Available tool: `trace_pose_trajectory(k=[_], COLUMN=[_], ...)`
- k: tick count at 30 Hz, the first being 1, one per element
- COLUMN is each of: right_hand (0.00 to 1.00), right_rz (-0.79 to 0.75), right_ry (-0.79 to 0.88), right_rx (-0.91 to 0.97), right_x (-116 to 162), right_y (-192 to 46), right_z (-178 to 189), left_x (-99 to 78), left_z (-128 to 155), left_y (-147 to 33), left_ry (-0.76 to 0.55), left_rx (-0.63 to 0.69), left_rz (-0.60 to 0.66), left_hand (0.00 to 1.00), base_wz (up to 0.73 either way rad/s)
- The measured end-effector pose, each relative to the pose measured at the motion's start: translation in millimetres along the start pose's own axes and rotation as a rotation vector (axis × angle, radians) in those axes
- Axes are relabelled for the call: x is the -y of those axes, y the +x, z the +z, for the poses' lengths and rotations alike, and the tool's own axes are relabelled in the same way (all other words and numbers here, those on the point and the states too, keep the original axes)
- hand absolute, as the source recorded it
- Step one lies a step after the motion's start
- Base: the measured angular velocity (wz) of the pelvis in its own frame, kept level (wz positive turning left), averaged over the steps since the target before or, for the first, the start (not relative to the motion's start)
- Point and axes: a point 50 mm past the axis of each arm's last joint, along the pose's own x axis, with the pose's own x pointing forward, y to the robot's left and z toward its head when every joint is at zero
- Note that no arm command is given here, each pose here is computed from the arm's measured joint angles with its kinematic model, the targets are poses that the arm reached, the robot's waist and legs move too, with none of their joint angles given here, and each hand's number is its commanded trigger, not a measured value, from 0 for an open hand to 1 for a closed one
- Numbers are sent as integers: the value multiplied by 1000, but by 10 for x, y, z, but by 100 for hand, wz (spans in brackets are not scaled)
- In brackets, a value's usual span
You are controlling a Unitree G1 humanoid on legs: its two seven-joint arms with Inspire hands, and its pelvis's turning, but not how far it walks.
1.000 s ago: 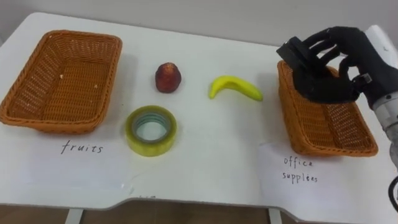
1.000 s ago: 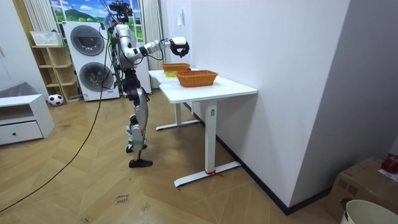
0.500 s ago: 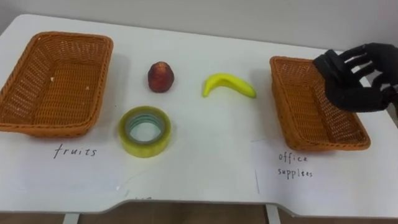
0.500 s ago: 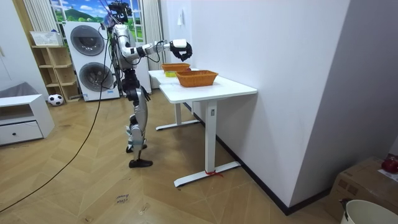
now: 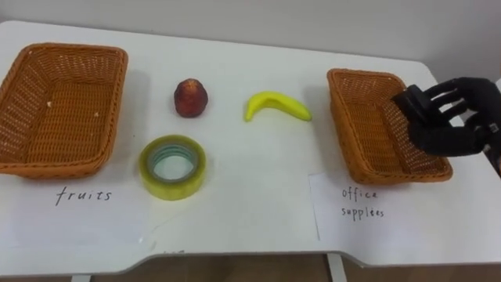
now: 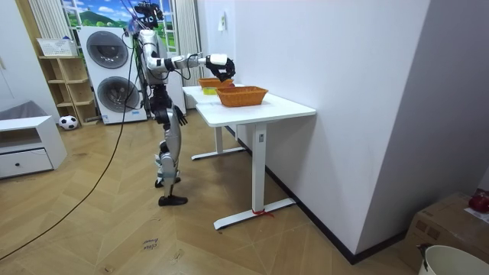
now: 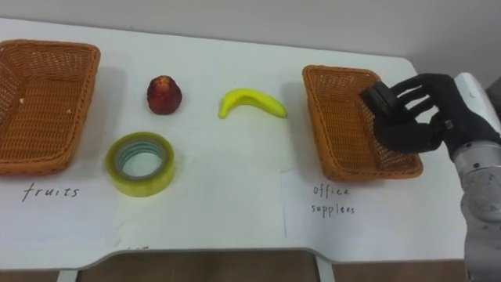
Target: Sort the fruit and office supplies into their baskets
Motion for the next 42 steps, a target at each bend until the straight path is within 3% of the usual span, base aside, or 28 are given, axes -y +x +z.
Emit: trace_pose_trajectory(k=[16,17,18,19,20,42], right_hand=[100,78,44,28,0,0], right_rz=[20,19,19,19,18,15], right_ry=[-3,-5,-7,-12,-17,-38], right_rx=[-15,-15,-16,-17,-18,-23], right_x=[-20,-20,-20,-19,-19,-15], right_y=[-7,-7,-7,-7,-7,-8], right_z=[-20,-20,-21,-21,-22,-25], left_x=[9,13,15,18,18,18], left_z=[68,80,83,89,95,101], left_y=[18,20,21,22,23,24], left_ry=[2,3,4,6,5,8], left_rx=[17,21,22,23,25,28], left_rz=[-4,-6,-7,-8,-8,-6], left_hand=[0,0,0,0,0,0], base_wz=[0,0,0,0,0,0])
